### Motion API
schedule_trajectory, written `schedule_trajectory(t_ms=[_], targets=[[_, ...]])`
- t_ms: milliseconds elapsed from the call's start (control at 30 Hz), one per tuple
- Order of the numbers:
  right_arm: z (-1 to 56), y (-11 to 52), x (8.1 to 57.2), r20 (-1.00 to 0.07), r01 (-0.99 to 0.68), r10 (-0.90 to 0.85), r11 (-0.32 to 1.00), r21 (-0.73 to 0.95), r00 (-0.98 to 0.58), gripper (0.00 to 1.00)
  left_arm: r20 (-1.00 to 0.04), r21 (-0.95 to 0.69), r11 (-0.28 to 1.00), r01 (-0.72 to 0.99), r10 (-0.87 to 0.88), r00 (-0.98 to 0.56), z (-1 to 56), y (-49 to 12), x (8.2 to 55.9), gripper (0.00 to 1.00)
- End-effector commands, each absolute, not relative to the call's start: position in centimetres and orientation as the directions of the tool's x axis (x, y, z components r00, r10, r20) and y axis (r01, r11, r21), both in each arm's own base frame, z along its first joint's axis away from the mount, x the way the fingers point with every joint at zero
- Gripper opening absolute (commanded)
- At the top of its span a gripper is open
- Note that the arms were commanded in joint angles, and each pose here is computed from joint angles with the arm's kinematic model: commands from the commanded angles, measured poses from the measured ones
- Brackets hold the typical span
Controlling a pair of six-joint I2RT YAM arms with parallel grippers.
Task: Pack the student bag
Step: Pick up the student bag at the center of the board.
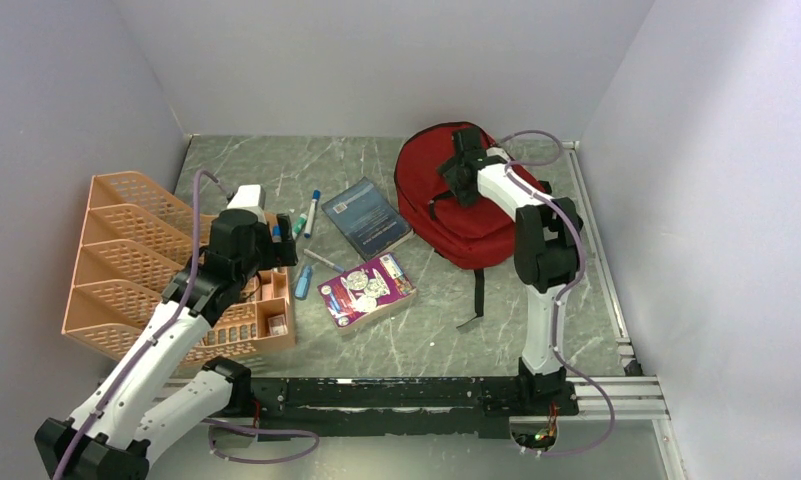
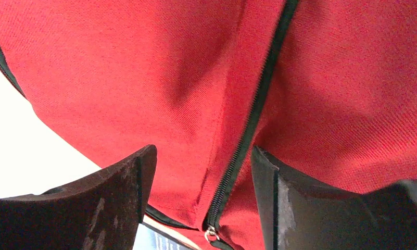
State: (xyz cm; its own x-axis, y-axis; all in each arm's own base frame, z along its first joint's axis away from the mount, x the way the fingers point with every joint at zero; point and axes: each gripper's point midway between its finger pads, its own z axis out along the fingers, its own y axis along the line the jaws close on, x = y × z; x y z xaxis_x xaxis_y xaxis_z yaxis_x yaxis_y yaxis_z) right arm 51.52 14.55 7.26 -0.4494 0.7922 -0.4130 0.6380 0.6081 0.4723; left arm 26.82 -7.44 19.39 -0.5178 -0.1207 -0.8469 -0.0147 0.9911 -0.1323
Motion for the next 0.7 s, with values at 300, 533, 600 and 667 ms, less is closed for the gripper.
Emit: schedule_trajectory(t_ms=[300, 533, 600, 667], targets=[[6.5, 14.0, 55.7, -0.472, 0.572, 0.765, 0.642, 0.51, -0.438, 0.37, -0.859, -0.232, 0.973, 0.02, -0.195, -0.474, 22.5, -9.4, 28.1, 0.98], [11.9, 14.8, 55.5, -0.548, 0.365, 0.69, 0.719, 0.591, -0.472, 0.03, -0.849, -0.362, 0.923, 0.13, -0.269, -0.455, 24.2, -13.6, 31.2, 0.98], [13.9, 14.9, 55.2, -0.578, 0.314, 0.659, 0.745, 0.589, -0.481, 0.0, -0.843, -0.389, 0.905, 0.17, -0.276, -0.462, 24.9, -15.3, 32.9, 0.98], [15.9, 15.3, 54.8, -0.608, 0.245, 0.628, 0.765, 0.595, -0.485, 0.0, -0.847, -0.401, 0.892, 0.207, -0.276, -0.454, 26.3, -16.9, 35.1, 0.98]])
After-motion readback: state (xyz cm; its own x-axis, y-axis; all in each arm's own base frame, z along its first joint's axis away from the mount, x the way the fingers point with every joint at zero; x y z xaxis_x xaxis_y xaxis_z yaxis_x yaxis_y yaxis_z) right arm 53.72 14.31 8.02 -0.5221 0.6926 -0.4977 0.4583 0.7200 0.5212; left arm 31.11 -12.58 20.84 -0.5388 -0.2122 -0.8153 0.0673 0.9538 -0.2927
